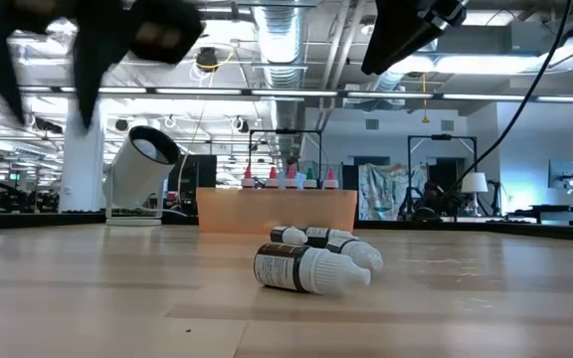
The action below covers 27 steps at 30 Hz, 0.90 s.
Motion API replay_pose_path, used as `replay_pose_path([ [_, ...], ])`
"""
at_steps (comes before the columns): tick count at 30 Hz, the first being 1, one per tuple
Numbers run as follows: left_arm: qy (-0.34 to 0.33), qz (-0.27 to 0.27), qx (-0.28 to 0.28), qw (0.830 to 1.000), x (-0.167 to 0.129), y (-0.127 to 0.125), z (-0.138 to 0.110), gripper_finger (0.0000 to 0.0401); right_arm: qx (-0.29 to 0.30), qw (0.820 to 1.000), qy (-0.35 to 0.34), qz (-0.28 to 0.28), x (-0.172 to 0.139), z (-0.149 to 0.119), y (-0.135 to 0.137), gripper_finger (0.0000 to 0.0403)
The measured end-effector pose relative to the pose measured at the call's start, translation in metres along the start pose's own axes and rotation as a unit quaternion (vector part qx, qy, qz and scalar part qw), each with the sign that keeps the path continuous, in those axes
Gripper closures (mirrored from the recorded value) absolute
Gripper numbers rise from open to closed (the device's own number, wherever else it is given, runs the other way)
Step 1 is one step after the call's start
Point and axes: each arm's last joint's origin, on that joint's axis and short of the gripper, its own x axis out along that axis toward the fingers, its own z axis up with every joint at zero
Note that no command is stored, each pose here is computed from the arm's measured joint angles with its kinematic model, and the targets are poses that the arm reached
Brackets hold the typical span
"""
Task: Pick & Place food coloring
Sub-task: Put the small green food coloring bottle into the orange bin
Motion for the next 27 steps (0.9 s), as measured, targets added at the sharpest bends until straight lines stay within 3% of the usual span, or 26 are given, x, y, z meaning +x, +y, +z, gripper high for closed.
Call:
replay_pose_path([
  [5, -0.109, 0.048, 0.093, 0.988, -0.024, 0.018, 0.036, 0.0288, -0.001, 1.000, 0.000, 0.001, 0.000, 0.000, 0.000, 0.0280],
  [10, -0.115, 0.142, 0.081, 0.980, -0.045, 0.047, 0.048, 0.0288, -0.013, 1.000, 0.010, 0.017, -0.004, -0.003, 0.003, 0.0280],
  [14, -0.071, 0.183, 0.025, 0.980, -0.060, 0.072, 0.031, 0.0288, -0.029, 0.999, 0.015, 0.028, -0.009, -0.008, 0.007, 0.0280],
  [19, -0.068, 0.150, -0.070, 0.984, -0.086, 0.100, -0.002, 0.0288, -0.046, 0.998, 0.018, 0.028, -0.014, -0.012, 0.008, 0.0280],
  [27, -0.115, 0.184, -0.172, 0.961, -0.095, 0.100, -0.085, 0.0288, -0.051, 0.998, 0.018, 0.028, -0.015, -0.013, 0.008, 0.0280],
])
